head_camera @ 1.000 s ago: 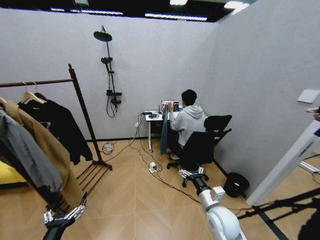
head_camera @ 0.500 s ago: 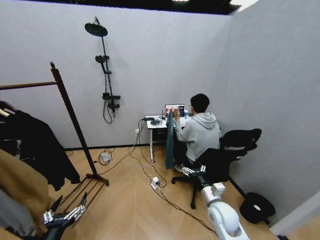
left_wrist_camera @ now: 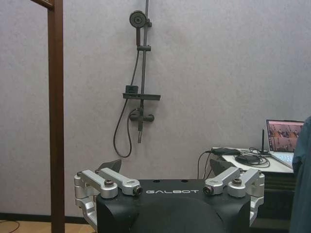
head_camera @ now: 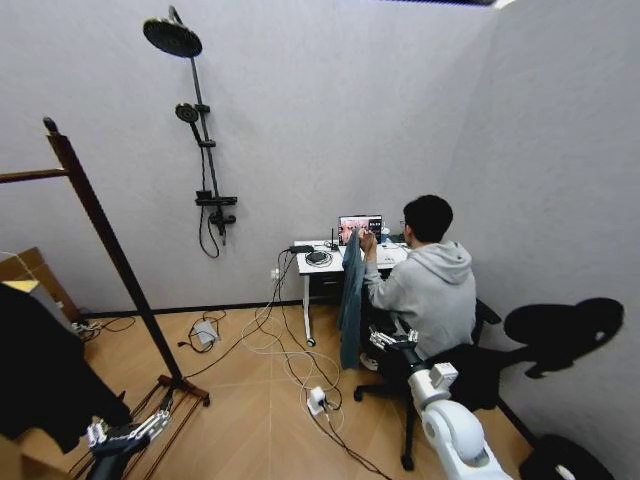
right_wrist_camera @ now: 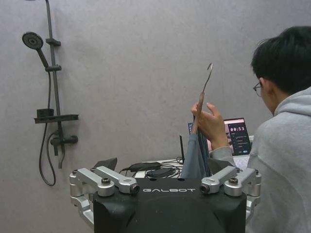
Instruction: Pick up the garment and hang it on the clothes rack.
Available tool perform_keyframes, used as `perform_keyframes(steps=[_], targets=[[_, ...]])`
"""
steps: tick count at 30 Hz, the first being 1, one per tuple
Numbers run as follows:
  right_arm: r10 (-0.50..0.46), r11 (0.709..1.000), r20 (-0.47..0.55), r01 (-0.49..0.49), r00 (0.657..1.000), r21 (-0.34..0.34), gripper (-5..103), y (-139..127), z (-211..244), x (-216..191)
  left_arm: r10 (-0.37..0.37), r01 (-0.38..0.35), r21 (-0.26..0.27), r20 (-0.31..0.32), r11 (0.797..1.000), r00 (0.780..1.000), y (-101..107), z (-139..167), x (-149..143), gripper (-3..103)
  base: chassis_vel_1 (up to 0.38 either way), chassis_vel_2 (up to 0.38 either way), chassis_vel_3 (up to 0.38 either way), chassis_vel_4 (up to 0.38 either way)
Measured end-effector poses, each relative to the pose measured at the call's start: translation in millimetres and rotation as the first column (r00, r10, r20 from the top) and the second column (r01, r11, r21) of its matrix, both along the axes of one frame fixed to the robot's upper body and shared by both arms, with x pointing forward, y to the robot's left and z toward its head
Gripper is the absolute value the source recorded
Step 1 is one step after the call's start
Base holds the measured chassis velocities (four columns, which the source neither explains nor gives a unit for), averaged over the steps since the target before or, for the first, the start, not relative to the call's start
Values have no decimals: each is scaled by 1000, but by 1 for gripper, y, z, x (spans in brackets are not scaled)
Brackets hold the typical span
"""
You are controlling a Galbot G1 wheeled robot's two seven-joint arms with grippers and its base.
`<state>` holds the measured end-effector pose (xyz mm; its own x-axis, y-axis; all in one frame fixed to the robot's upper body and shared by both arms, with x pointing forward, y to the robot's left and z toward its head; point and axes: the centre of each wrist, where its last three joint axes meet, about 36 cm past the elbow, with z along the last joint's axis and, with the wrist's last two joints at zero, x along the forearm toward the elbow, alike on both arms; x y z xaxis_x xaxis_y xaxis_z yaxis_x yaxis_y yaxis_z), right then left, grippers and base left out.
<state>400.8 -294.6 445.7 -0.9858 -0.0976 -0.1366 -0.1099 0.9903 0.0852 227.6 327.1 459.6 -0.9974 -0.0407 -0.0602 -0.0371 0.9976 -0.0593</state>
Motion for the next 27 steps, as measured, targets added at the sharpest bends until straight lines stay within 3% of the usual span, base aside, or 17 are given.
perform_keyframes(steps=[12,15,18,21,27], targets=[[-18,1000,11,18,1000,-13,100,-1,5,2,0,0,0,0,1000,1000,0,0,0,100,-341,351,343,-346],[-60,998,25,60,998,-11,100,1,13,2,0,0,0,0,1000,1000,0,0,0,100,-213,252,237,-190],[-107,994,41,108,993,-15,100,2,26,4,0,0,0,0,1000,1000,0,0,0,100,-109,151,3,-44],[-229,973,49,229,972,-3,100,2,54,17,0,0,0,0,1000,1000,0,0,0,100,-28,47,-4,7],[-271,963,39,271,962,2,100,-26,75,50,0,0,0,0,1000,1000,0,0,0,100,42,-61,-48,52]])
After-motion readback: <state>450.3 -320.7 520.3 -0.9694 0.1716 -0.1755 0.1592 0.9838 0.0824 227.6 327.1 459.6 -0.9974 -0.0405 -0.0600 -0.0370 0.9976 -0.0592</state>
